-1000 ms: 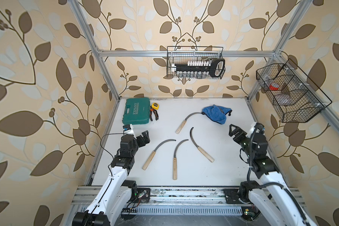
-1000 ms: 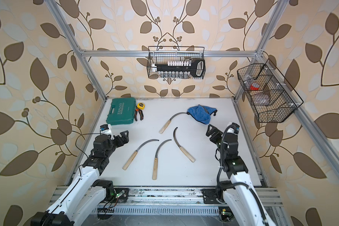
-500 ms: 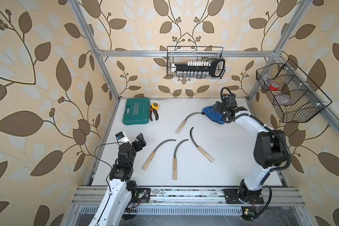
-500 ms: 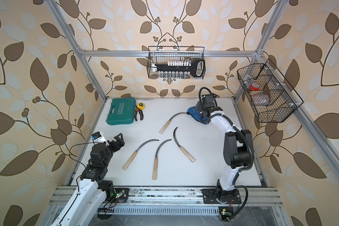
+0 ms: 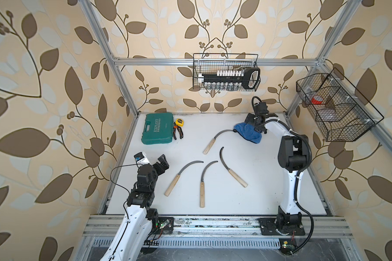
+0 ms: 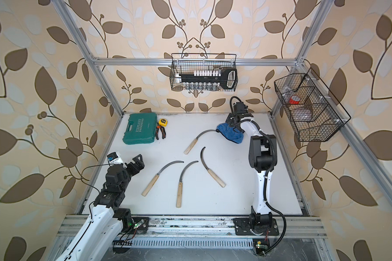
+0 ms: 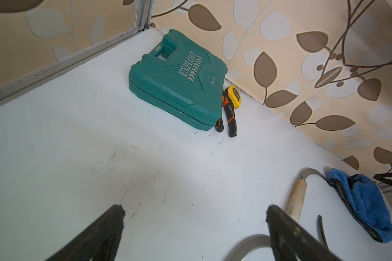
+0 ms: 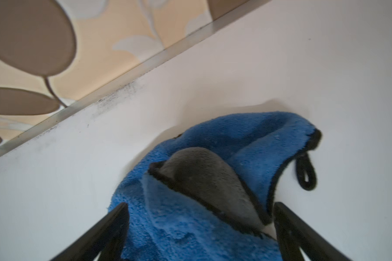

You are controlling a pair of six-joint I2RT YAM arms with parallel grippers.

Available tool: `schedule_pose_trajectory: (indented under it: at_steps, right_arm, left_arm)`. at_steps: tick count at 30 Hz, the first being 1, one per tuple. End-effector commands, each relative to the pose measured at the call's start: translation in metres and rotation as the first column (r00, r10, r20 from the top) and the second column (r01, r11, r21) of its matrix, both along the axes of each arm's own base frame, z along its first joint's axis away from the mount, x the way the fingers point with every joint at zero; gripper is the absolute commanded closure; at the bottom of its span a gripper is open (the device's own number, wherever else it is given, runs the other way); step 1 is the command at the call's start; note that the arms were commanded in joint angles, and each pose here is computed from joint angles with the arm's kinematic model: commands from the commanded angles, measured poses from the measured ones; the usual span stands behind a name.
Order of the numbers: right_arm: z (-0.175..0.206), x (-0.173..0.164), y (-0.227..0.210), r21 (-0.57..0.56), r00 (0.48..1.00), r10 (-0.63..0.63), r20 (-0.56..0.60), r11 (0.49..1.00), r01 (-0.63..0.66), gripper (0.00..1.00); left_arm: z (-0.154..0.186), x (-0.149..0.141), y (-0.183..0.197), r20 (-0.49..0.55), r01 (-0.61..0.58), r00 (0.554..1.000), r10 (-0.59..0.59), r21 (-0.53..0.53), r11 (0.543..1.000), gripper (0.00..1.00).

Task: Wipe small sickles with rags
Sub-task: Adjust the rag at the center of the board.

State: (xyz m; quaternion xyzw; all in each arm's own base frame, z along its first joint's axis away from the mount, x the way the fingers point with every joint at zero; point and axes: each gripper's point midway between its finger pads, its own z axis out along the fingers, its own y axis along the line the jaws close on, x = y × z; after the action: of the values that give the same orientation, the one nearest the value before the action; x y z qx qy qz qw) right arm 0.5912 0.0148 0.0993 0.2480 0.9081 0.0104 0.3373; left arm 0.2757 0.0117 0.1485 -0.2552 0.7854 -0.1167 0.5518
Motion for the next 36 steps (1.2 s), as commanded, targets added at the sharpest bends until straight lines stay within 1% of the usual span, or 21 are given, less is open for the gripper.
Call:
schedule_pose_trajectory:
  at_steps: [1, 3, 4, 7, 9, 12, 15, 18, 22, 25, 32, 36]
  right_arm:
    - [-0.029, -0.007, 0.002, -0.051, 0.994, 0.008, -0.112, 0.999, -0.014, 0.02]
    - [-0.035, -0.008, 0.003, -0.053, 0.991, 0.013, -0.130, 0.998, -0.020, 0.13]
    - [-0.036, -0.009, 0.003, -0.055, 0.991, 0.013, -0.135, 0.998, -0.020, 0.22]
    - [-0.035, -0.014, 0.003, -0.055, 0.990, 0.017, -0.139, 0.998, -0.025, 0.64]
    - [-0.028, -0.019, -0.001, -0.061, 0.991, 0.001, -0.131, 0.998, -0.009, 0.84]
    - [-0.011, -0.027, -0.007, -0.061, 0.995, -0.028, -0.092, 0.998, 0.023, 1.00]
    - [0.008, -0.042, -0.018, -0.058, 0.995, -0.074, -0.062, 0.996, 0.070, 1.00]
    - [0.030, -0.067, -0.040, -0.074, 0.986, -0.164, -0.015, 0.984, 0.162, 1.00]
    - [0.061, -0.107, -0.073, -0.082, 0.956, -0.284, 0.072, 0.954, 0.289, 1.00]
    - [0.082, -0.133, -0.091, -0.120, 0.927, -0.353, 0.125, 0.922, 0.367, 1.00]
    - [0.120, -0.159, -0.108, -0.186, 0.894, -0.414, 0.174, 0.877, 0.442, 1.00]
    - [0.143, -0.170, -0.113, -0.204, 0.881, -0.430, 0.199, 0.861, 0.466, 1.00]
  left_arm:
    - [0.014, 0.002, 0.003, 0.040, -0.015, 0.999, 0.015, 0.002, 1.000, 0.01]
    - [0.014, 0.002, 0.003, 0.041, -0.013, 0.999, 0.013, 0.000, 1.000, 0.01]
    - [0.015, 0.002, 0.003, 0.042, -0.013, 0.999, 0.013, 0.001, 1.000, 0.01]
    - [0.014, 0.002, 0.003, 0.041, -0.014, 0.999, 0.014, 0.001, 1.000, 0.01]
    - [0.014, 0.002, 0.003, 0.039, -0.017, 0.999, 0.017, 0.000, 1.000, 0.01]
    - [0.015, 0.002, 0.003, 0.042, -0.016, 0.999, 0.016, -0.001, 1.000, 0.01]
    - [0.014, 0.002, 0.003, 0.038, -0.018, 0.999, 0.018, 0.001, 1.000, 0.01]
    - [0.014, 0.002, 0.004, 0.039, -0.019, 0.999, 0.019, 0.001, 1.000, 0.01]
    - [0.014, 0.002, 0.003, 0.037, -0.015, 0.999, 0.015, 0.000, 1.000, 0.01]
    - [0.014, 0.002, 0.003, 0.038, -0.012, 0.999, 0.012, 0.000, 1.000, 0.01]
    - [0.013, 0.002, 0.003, 0.037, -0.014, 0.999, 0.014, 0.000, 1.000, 0.01]
    - [0.013, 0.002, 0.003, 0.034, -0.014, 0.999, 0.014, -0.001, 1.000, 0.01]
